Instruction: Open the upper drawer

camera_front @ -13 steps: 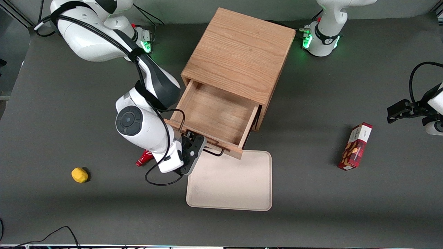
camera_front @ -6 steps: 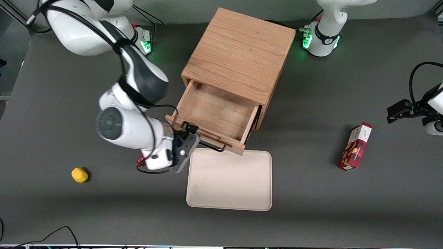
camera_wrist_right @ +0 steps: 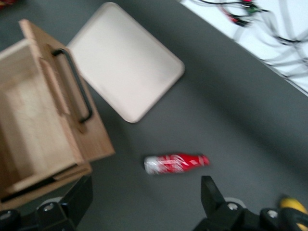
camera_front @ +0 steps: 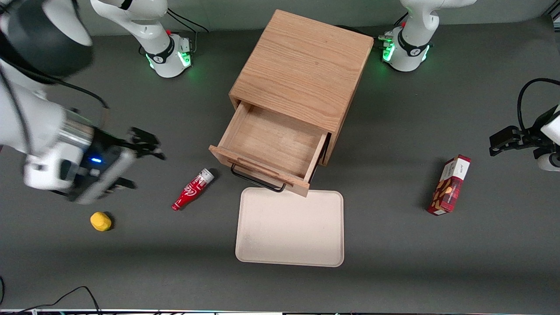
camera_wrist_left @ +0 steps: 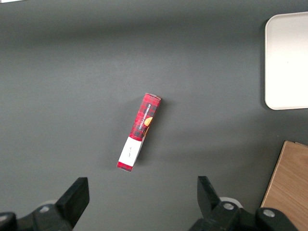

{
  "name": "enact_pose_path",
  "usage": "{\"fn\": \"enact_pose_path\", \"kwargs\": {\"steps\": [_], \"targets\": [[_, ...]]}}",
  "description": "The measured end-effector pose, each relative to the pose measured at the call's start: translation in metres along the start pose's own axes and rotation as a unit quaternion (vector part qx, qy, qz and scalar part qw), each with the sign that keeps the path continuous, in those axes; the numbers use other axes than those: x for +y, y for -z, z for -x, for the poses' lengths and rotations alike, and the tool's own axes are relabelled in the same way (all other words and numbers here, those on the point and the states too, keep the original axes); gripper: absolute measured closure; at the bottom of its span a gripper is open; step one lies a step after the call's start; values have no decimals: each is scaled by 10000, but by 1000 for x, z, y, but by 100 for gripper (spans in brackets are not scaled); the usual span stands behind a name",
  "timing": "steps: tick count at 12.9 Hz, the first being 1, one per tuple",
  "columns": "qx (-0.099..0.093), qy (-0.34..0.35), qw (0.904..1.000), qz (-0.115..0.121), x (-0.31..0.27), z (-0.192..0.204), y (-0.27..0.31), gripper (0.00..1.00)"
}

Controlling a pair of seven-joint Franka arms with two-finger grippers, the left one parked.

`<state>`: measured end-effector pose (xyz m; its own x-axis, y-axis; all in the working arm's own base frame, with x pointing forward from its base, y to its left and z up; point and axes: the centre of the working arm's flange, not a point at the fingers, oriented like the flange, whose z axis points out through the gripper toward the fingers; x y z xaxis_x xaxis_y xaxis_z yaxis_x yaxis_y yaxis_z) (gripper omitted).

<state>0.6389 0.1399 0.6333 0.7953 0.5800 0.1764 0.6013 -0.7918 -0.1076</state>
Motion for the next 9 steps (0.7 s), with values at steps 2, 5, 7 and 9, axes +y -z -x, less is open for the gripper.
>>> {"fn": "enact_pose_path", "kwargs": {"steps": [2,5,7,9], "targets": [[-24,-660,9964,537,19,46,43,0],[-55,-1817,9794,884,9,104,71,0],[-25,-2486,9632,1025,-1,124,74,0],[77,-2914,9501,1115,35,147,80,0]]}}
